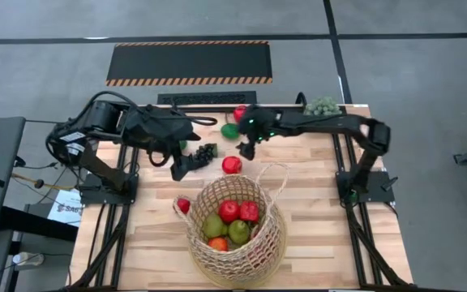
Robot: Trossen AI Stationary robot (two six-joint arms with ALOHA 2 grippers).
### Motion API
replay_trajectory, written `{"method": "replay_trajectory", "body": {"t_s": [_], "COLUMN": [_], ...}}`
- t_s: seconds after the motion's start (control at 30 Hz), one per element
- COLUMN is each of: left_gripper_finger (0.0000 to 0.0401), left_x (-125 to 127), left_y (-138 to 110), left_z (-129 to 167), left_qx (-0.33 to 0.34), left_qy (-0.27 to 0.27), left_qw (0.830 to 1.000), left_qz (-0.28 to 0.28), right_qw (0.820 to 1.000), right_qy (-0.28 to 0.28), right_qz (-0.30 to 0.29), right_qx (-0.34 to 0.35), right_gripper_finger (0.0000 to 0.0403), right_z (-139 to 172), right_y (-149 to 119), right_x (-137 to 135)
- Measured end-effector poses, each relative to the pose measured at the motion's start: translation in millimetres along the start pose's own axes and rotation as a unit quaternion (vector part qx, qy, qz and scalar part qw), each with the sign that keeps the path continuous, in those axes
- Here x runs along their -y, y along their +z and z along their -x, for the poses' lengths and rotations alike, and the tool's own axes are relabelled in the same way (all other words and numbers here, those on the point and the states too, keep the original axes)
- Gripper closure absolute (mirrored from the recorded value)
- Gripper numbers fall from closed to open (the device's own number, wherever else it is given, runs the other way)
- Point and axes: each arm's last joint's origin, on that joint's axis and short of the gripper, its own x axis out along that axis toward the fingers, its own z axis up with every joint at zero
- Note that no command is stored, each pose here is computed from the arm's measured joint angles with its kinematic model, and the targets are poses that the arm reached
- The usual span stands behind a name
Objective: Build produce basket
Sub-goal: Put the apple into the basket
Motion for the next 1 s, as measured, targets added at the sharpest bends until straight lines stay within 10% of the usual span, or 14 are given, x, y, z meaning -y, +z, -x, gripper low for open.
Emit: {"method": "replay_trajectory", "body": {"t_s": [0.47, 1.0], "left_gripper_finger": [0.0012, 0.0012], "left_x": [-2, 1], "left_y": [-4, -3], "left_z": [-1, -15], "left_qx": [-0.015, -0.026], "left_qy": [0.02, 0.043], "left_qw": [1.0, 0.999], "left_qz": [0.01, 0.005], "right_qw": [0.996, 0.984], "right_qy": [0.064, 0.066], "right_qz": [0.01, 0.015], "right_qx": [-0.06, -0.164], "right_gripper_finger": [0.0076, 0.0076], "right_z": [-77, -75], "right_y": [-11, -33], "right_x": [-24, -25]}}
